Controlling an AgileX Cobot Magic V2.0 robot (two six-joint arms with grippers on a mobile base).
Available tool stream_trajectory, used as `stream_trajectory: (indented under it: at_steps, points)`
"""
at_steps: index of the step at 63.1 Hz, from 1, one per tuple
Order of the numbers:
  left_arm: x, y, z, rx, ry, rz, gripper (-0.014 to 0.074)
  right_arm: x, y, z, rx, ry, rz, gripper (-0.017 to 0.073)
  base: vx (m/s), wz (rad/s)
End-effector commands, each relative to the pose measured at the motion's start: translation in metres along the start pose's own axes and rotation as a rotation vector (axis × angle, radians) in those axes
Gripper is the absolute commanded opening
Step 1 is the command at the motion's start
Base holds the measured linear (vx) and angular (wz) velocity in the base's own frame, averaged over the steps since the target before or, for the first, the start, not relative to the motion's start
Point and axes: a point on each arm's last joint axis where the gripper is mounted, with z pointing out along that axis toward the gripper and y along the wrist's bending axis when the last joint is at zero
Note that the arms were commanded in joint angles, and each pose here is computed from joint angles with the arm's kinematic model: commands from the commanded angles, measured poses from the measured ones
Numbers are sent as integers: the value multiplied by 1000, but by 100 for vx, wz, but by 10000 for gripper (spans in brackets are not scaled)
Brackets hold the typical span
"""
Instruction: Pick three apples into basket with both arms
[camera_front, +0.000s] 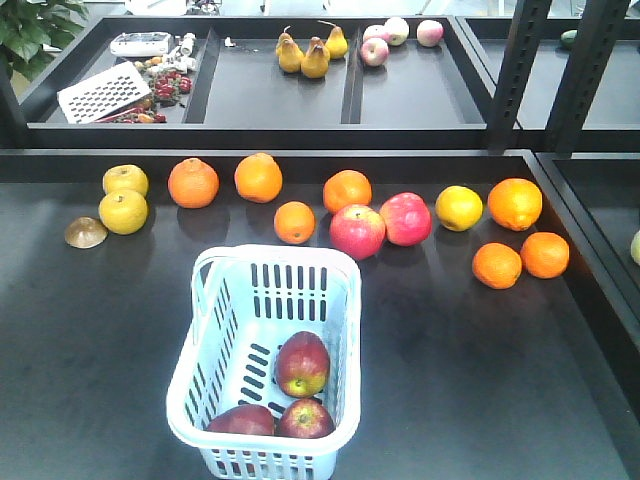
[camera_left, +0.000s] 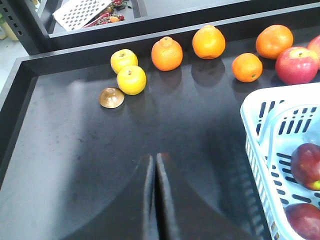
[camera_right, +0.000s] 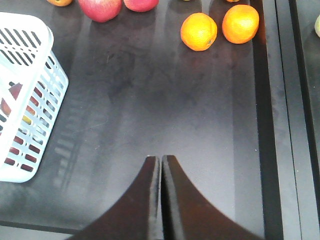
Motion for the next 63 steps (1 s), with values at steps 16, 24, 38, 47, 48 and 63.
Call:
stream_trajectory:
  at_steps: [16, 24, 38, 47, 48, 63]
  points:
    - [0, 1, -17, 36, -205, -14, -8, -10, -1, -7, 12, -86, -6, -8, 0, 0]
    - [26, -4, -16, 84, -330, -10, -8, -10, -1, -7, 12, -86, -6, -8, 0, 0]
    - [84, -10, -8, 126, -509, -34, -8, -10, -1, -7, 12, -86, -6, -8, 0, 0]
    - [120, -8, 1, 86, -550, -92, -8, -10, -1, -7, 12, -86, -6, -8, 0, 0]
    - [123, -8, 1, 81, -560, -93, -8, -10, -1, -7, 12, -86, -6, -8, 0, 0]
    - [171, -13, 17, 89, -643, -202, -8, -10, -1, -7, 12, -86, -6, -8, 0, 0]
